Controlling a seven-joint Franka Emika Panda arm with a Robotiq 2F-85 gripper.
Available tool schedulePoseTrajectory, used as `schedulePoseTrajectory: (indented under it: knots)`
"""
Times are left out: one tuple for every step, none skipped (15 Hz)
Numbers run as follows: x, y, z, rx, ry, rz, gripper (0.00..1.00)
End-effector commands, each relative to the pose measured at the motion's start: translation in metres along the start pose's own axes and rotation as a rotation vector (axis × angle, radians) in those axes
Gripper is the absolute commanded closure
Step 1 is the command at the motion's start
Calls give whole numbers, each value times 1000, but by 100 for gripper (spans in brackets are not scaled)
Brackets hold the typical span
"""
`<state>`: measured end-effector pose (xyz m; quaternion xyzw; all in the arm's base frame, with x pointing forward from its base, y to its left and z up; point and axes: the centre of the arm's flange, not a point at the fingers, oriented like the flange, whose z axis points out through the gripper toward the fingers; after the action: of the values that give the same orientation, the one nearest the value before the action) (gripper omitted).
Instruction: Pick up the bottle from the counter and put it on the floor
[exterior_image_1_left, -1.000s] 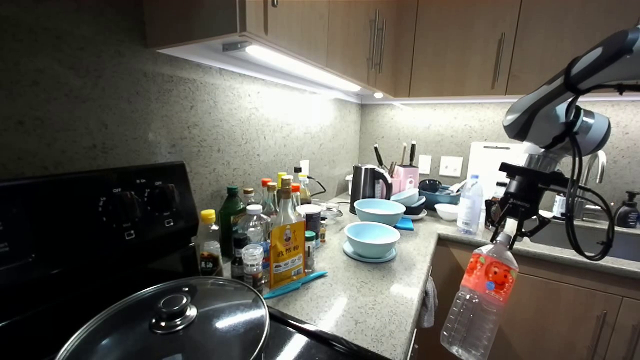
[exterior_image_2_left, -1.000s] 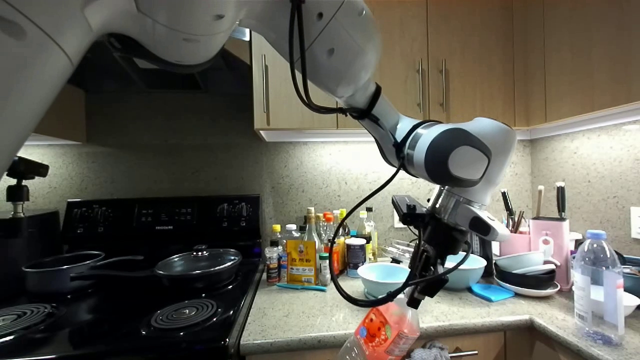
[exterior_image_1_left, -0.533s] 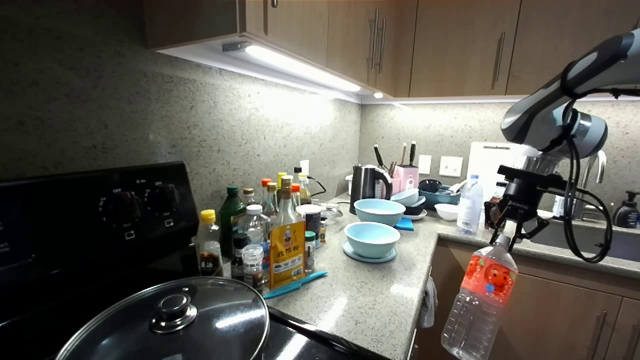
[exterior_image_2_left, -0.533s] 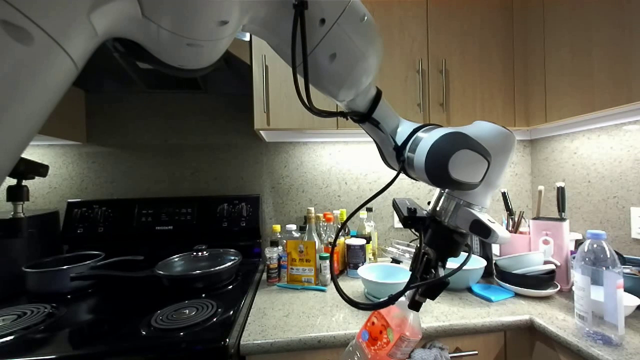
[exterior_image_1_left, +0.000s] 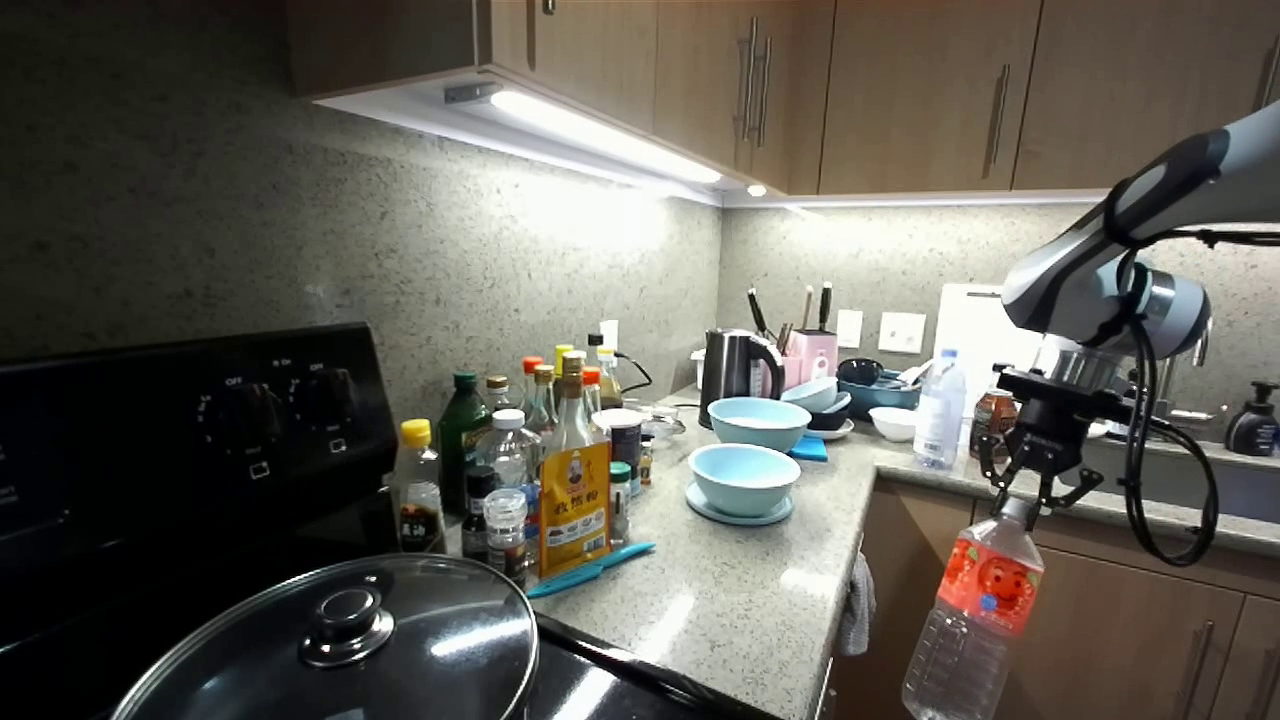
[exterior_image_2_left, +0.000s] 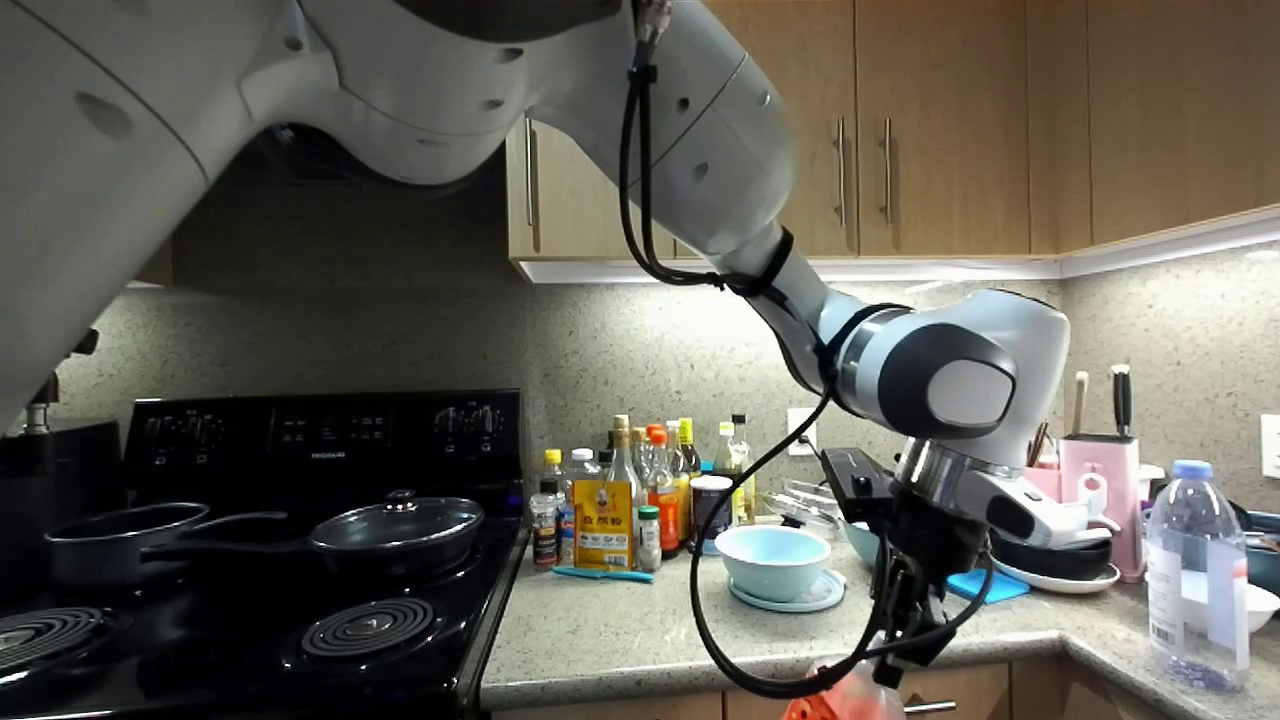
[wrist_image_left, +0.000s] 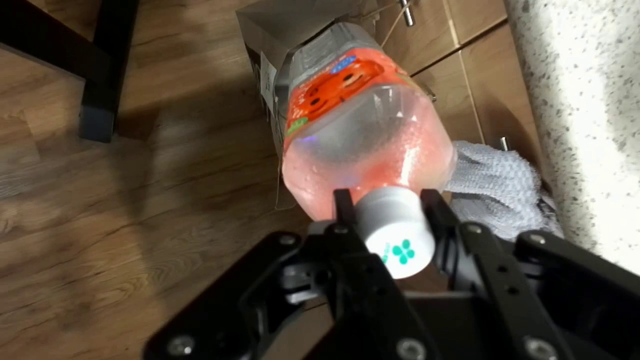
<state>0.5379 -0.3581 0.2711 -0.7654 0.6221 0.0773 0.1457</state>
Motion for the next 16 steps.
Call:
schedulePoseTrajectory:
  knots:
    - [19, 4, 13, -7, -40, 28, 88]
    - [20, 4, 17, -10, -64, 28, 88]
    - [21, 2, 21, -18, -82, 29, 88]
    - [21, 0, 26, -27, -104, 26, 88]
    - [19, -2, 28, -38, -123, 23, 88]
    - [16, -5, 33, -55, -132, 14, 88]
    - [13, -8, 38, -71, -141, 8, 88]
    - [9, -11, 45, -94, -146, 1, 88]
    - [7, -12, 52, -113, -156, -6, 88]
    - [5, -14, 59, -128, -157, -11, 88]
    - [5, -15, 64, -139, -151, -13, 88]
    - [6, -16, 69, -145, -152, -14, 88]
    - [7, -17, 74, -151, -144, -16, 88]
    - [10, -17, 79, -161, -148, -18, 88]
    - [14, -18, 84, -170, -146, -23, 88]
    - [16, -19, 86, -175, -151, -35, 88]
